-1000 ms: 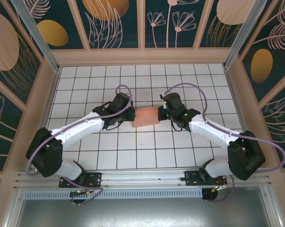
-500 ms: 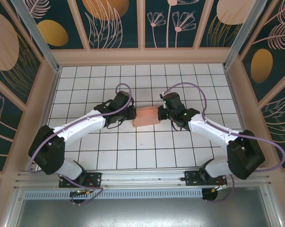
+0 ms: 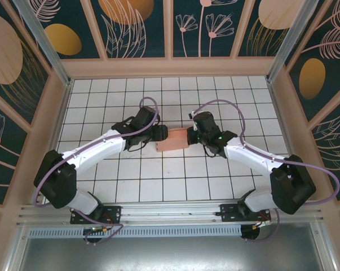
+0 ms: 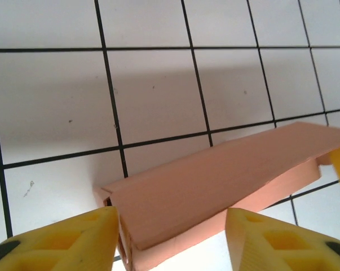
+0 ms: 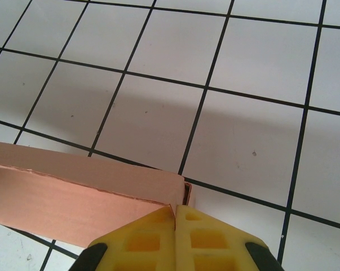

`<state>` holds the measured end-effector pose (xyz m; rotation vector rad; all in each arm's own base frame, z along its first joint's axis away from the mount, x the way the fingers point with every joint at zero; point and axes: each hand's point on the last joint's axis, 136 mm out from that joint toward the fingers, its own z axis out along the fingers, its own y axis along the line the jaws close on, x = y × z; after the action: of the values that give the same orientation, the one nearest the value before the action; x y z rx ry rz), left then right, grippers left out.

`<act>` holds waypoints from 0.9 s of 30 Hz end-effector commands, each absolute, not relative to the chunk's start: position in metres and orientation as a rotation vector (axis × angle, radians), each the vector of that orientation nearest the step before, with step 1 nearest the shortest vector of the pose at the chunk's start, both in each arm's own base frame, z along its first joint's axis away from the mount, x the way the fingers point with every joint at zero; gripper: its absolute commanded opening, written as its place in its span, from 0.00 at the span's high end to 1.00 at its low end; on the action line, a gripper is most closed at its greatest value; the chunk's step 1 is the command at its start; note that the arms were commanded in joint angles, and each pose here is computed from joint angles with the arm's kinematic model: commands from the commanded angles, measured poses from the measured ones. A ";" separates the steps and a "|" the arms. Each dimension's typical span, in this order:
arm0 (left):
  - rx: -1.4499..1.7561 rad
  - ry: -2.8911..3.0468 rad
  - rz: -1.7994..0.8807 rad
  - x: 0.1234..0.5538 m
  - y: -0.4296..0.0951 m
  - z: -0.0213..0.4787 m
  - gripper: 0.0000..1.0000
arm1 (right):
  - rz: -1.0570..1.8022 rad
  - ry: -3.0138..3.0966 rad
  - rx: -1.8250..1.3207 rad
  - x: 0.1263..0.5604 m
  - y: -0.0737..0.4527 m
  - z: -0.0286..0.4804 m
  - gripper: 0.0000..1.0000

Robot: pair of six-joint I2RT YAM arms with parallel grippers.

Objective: Fold the paper box

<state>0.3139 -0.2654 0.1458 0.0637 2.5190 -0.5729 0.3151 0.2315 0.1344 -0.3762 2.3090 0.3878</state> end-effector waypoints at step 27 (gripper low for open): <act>-0.075 2.494 -0.569 0.324 -0.263 0.124 0.43 | 0.383 2.313 -0.393 0.303 0.229 0.123 1.00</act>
<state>0.3264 -0.2585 0.1330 -0.0703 2.4770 -0.5385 0.3123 0.2321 0.1335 -0.3765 2.2833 0.4029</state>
